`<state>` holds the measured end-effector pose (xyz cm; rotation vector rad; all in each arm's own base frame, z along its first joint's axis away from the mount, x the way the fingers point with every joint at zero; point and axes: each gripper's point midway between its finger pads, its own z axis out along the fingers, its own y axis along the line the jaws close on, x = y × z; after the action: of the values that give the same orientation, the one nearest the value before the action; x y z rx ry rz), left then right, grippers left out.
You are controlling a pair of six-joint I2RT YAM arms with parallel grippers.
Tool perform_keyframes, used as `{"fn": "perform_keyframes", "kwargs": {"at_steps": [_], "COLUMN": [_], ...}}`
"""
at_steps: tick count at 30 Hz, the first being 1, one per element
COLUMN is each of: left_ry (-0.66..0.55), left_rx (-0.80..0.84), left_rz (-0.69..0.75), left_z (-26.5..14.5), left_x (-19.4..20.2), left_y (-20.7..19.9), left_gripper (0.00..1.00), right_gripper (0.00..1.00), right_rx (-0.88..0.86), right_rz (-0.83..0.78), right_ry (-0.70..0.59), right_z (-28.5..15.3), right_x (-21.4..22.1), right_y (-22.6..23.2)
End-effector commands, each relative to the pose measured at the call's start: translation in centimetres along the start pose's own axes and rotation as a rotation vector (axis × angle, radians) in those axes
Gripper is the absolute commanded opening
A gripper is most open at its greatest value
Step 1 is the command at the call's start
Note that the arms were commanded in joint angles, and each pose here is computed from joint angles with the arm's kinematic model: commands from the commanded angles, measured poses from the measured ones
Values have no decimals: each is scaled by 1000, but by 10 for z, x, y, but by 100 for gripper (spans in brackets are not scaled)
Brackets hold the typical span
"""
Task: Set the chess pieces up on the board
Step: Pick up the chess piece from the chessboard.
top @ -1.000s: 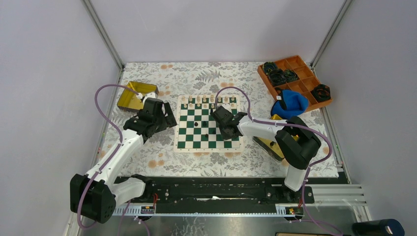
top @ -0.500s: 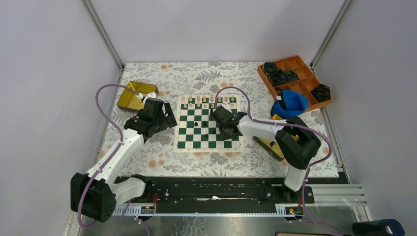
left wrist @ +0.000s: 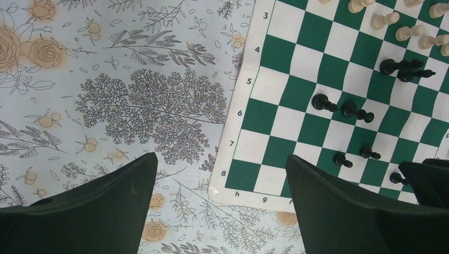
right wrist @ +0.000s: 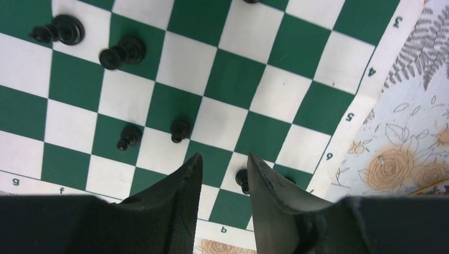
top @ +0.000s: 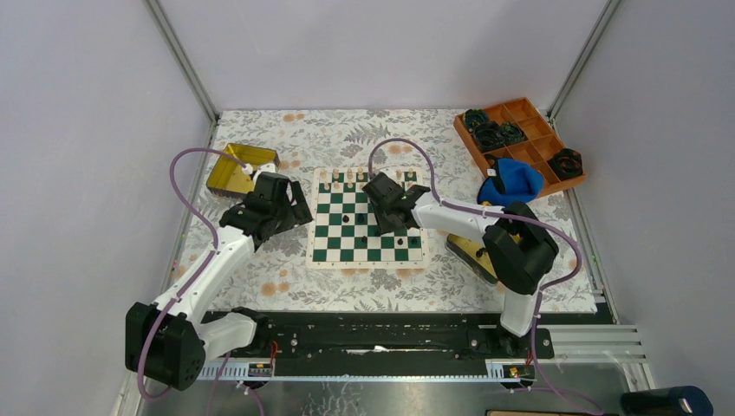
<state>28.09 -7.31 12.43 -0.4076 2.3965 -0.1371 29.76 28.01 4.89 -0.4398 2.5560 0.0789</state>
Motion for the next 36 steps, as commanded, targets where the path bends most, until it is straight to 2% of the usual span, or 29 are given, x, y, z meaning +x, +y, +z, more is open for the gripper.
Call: {"fn": "perform_keyframes", "kwargs": {"at_steps": [1, 7, 13, 27, 36], "left_ry": [-58, -56, -59, -45, -42], "left_rx": [16, 7, -2, 0, 4], "left_rz": [-5, 4, 9, -6, -16], "left_z": [1, 1, -1, 3, 3], "left_x": [-18, -17, -17, -14, -14], "left_y": [-5, -3, -1, -2, -3], "left_gripper": [99, 99, 99, 99, 99], "right_gripper": [45, 50, 50, 46, 45], "right_rx": [25, 29, 13, -88, -108], "right_rz": [-35, -15, -12, -24, -38], "right_ry": [-38, -55, -52, 30, 38], "right_z": [1, 14, 18, 9, 8], "right_x": [-24, -51, -65, -25, -19], "right_y": [4, 2, 1, 14, 21]}}
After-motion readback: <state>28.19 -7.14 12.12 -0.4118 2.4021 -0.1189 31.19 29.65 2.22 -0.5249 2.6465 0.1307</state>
